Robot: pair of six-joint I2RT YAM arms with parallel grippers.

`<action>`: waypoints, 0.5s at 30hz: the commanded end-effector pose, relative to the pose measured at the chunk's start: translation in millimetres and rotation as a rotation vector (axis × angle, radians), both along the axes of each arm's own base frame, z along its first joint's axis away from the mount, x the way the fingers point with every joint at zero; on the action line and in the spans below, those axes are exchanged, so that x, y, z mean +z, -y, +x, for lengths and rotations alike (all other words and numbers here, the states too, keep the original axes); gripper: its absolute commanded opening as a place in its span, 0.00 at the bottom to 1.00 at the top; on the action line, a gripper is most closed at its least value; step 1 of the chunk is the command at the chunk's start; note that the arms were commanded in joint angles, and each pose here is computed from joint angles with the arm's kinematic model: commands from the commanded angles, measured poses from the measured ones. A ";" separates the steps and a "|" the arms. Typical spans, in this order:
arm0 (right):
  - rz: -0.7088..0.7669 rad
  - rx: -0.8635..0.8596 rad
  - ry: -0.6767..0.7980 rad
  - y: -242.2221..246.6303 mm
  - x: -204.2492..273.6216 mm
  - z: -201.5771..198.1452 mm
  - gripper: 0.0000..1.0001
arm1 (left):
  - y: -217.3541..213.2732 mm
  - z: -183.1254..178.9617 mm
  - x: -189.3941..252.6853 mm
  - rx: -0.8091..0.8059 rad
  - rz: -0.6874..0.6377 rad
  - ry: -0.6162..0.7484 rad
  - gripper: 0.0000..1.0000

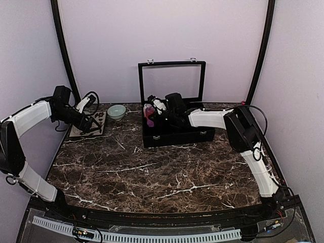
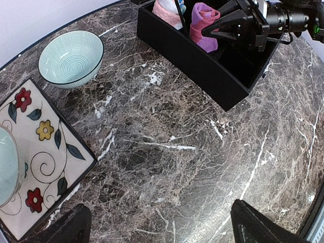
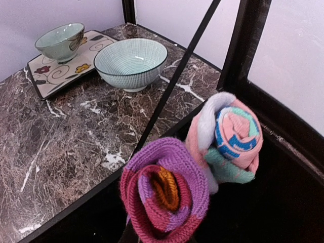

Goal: Roll the socks
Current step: Place the sock in the storage box.

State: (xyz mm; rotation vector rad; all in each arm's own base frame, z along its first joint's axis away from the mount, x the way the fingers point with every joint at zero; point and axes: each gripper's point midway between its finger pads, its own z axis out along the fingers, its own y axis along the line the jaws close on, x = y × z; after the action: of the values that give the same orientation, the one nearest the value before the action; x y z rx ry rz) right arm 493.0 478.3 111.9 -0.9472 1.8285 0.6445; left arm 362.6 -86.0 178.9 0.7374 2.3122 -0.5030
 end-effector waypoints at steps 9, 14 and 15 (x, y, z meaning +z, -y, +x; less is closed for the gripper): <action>-0.039 0.057 -0.026 -12.0 -14.2 -13.7 0.28 | -5.6 8.0 6.6 0.033 0.012 0.036 0.99; -0.044 0.042 -0.031 -9.8 -8.6 -12.8 0.46 | -7.1 10.0 9.1 0.044 0.017 0.049 0.99; -0.041 0.045 -0.032 -9.9 -5.7 -13.6 0.52 | -6.6 10.5 10.7 0.045 0.012 0.052 0.99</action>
State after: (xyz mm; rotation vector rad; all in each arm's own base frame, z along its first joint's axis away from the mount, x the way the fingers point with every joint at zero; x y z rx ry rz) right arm 481.1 482.1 86.8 -1.0100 1.8849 0.6432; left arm 368.3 -82.0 180.0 0.7155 2.3096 -0.4680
